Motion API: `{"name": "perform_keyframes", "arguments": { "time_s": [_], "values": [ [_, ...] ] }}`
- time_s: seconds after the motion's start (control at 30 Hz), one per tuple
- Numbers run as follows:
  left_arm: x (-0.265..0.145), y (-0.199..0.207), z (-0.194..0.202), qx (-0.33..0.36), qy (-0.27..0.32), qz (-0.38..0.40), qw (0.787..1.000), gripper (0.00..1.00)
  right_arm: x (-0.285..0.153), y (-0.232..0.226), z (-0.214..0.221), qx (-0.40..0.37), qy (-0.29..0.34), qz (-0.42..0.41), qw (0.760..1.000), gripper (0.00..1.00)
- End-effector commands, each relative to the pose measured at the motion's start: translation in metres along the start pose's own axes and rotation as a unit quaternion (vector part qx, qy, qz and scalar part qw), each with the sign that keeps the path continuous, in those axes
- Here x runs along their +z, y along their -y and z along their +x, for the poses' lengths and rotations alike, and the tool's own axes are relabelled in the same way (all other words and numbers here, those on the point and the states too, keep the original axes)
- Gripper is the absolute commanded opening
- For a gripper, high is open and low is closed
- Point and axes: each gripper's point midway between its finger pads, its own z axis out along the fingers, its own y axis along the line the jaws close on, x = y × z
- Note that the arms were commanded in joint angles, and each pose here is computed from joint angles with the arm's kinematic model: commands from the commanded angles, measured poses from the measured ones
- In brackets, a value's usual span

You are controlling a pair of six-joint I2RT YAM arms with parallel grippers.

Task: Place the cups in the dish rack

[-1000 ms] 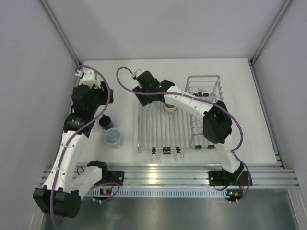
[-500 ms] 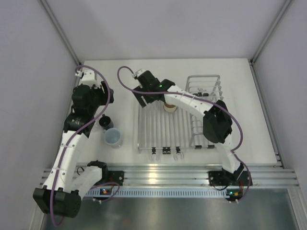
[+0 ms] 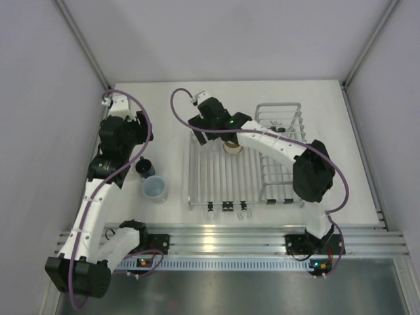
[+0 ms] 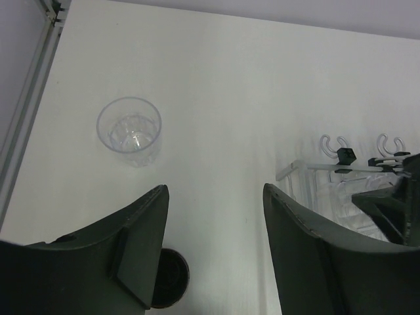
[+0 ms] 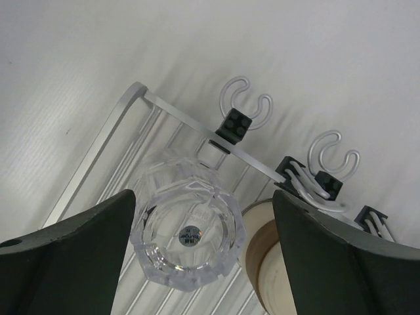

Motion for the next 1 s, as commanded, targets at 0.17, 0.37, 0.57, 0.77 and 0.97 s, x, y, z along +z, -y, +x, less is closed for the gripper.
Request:
{"name": "perform_keyframes", "arguments": {
  "time_s": [0.17, 0.37, 0.57, 0.77, 0.97],
  "values": [
    [0.009, -0.016, 0.003, 0.014, -0.004, -0.043, 0.999, 0.64, -0.108, 0.032, -0.088, 0.067, 0.212, -0.017, 0.975, 0.86],
    [0.019, -0.037, 0.015, 0.030, -0.026, -0.102, 0.994, 0.64, -0.163, 0.041, -0.095, 0.087, 0.274, -0.037, 0.957, 0.86],
    [0.043, -0.046, 0.036, 0.052, -0.068, -0.117, 0.989, 0.61, -0.207, 0.046, -0.086, 0.106, 0.309, -0.059, 0.943, 0.86],
    [0.068, -0.049, 0.043, 0.049, -0.084, -0.115, 0.989, 0.59, -0.249, 0.058, -0.071, 0.116, 0.337, -0.064, 0.932, 0.87],
    [0.106, -0.053, 0.048, 0.061, -0.112, -0.127, 0.984, 0.58, -0.275, 0.069, -0.052, 0.122, 0.348, -0.057, 0.928, 0.87]
  ]
}}
